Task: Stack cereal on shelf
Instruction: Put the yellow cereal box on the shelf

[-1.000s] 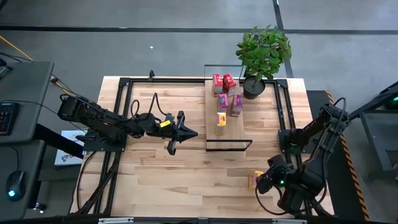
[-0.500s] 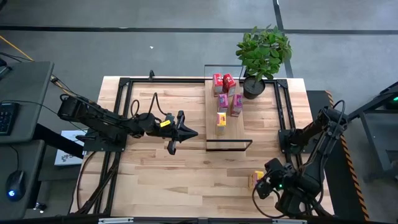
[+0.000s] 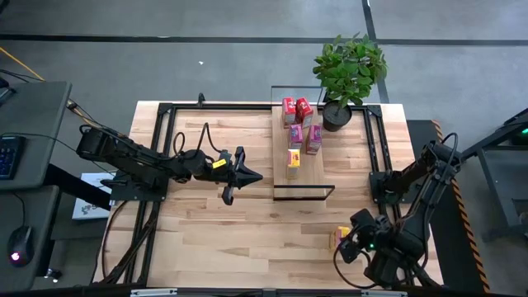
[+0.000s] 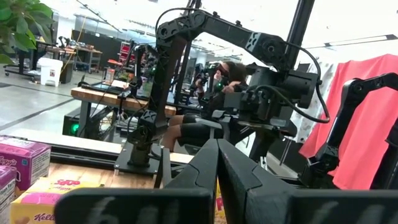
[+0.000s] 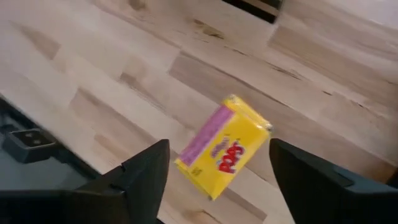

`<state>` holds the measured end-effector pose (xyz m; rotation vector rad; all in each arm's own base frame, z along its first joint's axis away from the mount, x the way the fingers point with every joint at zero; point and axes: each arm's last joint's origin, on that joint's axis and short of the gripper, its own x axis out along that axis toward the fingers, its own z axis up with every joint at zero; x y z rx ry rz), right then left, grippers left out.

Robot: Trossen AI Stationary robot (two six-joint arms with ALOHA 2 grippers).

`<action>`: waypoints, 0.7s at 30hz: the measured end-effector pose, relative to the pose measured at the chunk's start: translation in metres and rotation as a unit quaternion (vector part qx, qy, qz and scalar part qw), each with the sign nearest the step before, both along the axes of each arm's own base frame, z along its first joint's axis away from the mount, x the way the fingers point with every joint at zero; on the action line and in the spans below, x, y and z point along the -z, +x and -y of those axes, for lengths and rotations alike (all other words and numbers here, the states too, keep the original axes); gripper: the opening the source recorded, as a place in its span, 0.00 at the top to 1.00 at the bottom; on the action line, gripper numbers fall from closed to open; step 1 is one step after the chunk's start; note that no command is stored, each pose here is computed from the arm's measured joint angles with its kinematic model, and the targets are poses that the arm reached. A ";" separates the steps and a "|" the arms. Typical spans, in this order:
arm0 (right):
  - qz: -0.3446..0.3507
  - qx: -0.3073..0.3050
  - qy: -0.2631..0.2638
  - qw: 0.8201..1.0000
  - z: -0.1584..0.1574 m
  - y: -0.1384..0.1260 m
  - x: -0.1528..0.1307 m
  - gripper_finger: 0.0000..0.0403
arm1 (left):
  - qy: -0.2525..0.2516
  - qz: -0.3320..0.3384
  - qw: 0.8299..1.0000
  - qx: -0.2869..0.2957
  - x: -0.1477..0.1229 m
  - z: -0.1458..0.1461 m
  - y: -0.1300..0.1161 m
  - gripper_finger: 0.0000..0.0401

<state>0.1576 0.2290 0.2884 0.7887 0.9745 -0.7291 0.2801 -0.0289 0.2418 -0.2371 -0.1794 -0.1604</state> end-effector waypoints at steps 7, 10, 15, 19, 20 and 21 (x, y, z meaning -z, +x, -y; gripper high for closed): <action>-0.016 0.020 -0.006 1.000 0.008 0.004 0.000 0.21 | 0.000 0.000 1.000 0.000 0.000 0.000 0.000 1.00; -0.023 0.020 0.007 1.000 0.007 0.006 0.000 0.21 | 0.000 0.000 1.000 0.000 0.000 0.000 0.000 1.00; -0.010 0.026 0.019 0.999 0.003 0.006 0.000 0.20 | 0.000 0.000 1.000 0.000 0.000 0.000 0.000 1.00; -0.026 0.058 0.023 0.998 -0.001 0.009 0.009 0.20 | 0.000 0.000 1.000 0.000 0.000 0.000 0.000 1.00; -0.028 0.064 0.020 0.997 -0.003 0.010 0.012 0.20 | 0.000 0.000 1.000 0.000 0.000 0.000 0.000 1.00; -0.030 0.071 0.017 0.997 -0.004 0.011 0.015 0.20 | 0.000 0.000 1.000 0.000 0.000 0.000 0.000 1.00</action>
